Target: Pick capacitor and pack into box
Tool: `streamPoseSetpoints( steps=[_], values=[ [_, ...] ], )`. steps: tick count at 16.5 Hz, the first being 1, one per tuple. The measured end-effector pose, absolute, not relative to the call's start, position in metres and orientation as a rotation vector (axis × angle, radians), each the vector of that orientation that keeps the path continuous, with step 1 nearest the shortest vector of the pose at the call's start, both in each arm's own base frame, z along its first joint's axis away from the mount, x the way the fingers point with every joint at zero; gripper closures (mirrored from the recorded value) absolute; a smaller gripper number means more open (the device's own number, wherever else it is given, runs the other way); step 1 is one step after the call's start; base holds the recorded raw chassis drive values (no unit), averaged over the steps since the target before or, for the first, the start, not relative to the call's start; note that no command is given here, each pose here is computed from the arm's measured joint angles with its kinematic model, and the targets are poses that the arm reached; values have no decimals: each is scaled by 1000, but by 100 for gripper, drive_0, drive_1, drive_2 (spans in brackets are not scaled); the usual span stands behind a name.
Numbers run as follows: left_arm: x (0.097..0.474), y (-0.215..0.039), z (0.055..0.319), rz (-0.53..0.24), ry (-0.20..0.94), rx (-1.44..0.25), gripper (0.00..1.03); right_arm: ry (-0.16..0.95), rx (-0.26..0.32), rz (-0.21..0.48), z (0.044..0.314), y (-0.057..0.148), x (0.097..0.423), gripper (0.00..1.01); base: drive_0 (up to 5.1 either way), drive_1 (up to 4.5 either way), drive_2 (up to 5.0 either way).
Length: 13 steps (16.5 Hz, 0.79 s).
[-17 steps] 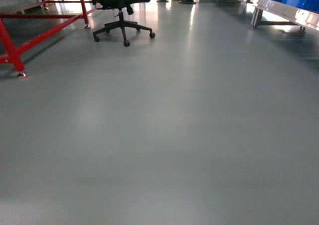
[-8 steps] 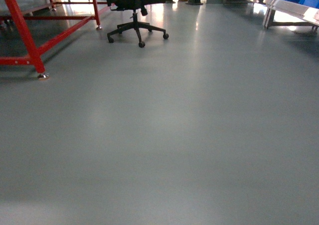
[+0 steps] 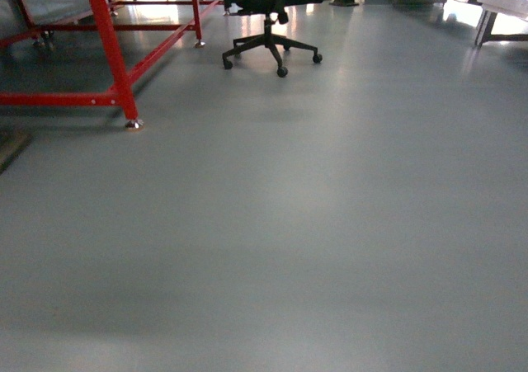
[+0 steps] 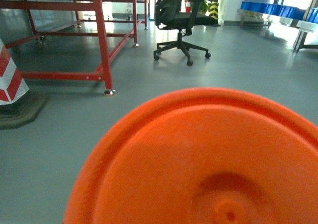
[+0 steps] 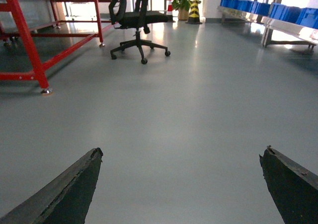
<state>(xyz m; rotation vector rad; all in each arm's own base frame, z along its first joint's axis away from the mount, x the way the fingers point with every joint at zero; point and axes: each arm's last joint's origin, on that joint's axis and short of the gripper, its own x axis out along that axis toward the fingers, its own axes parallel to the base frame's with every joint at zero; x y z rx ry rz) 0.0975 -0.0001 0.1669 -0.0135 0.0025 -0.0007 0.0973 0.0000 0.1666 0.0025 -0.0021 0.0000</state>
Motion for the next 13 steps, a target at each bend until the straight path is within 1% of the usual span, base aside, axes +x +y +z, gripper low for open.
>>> streamPoseSetpoints(
  steps=[13],
  values=[
    [97, 0, 167, -1, 3, -14, 60, 1, 2, 0, 166, 0, 97, 3, -502, 239, 239]
  ],
)
